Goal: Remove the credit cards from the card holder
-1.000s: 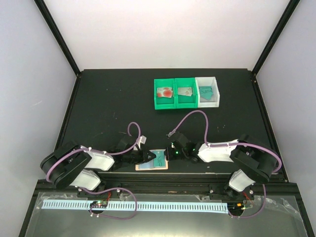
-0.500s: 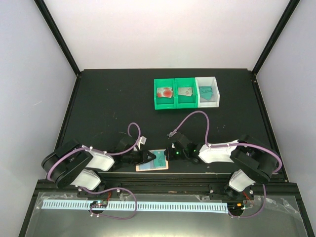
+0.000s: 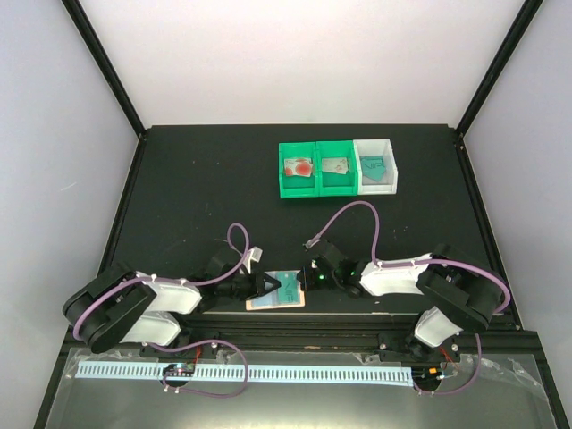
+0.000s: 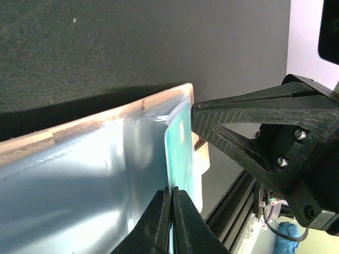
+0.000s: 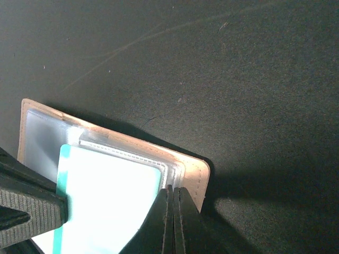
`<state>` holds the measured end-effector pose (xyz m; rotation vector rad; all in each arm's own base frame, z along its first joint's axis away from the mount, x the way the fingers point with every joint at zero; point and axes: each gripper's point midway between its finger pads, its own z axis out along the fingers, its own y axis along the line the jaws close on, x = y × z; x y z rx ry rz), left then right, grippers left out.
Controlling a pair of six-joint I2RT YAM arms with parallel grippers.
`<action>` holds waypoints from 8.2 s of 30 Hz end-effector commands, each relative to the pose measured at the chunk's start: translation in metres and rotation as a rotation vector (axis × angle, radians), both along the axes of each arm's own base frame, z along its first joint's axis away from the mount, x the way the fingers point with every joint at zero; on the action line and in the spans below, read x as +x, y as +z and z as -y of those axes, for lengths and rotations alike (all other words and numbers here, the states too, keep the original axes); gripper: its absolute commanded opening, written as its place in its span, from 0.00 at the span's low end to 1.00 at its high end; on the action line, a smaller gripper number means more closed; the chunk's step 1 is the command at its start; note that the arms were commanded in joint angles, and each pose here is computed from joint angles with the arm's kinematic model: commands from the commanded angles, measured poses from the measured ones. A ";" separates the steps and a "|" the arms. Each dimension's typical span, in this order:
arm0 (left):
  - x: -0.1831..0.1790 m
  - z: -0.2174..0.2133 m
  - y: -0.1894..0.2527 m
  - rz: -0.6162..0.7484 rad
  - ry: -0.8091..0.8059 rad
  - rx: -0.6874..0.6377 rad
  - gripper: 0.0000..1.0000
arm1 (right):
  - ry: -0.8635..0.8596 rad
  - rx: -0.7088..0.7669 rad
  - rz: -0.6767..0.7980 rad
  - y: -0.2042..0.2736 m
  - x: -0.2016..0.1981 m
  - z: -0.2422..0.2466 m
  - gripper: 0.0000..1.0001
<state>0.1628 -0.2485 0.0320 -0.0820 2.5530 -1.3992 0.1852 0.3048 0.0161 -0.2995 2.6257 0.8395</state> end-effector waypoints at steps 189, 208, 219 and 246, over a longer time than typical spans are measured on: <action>-0.018 -0.045 0.201 0.571 -0.013 -0.321 0.42 | 0.606 0.649 0.096 0.173 -0.095 -0.036 0.01; -0.064 -0.031 0.201 0.587 -0.383 -0.272 0.44 | 0.828 0.636 0.077 0.183 -0.132 -0.018 0.01; -0.071 -0.026 0.198 0.549 -0.437 -0.332 0.06 | 0.833 0.639 0.066 0.184 -0.130 -0.025 0.02; -0.015 -0.037 0.219 0.540 -0.022 -0.426 0.02 | 0.328 0.918 0.069 0.222 -0.072 -0.027 0.61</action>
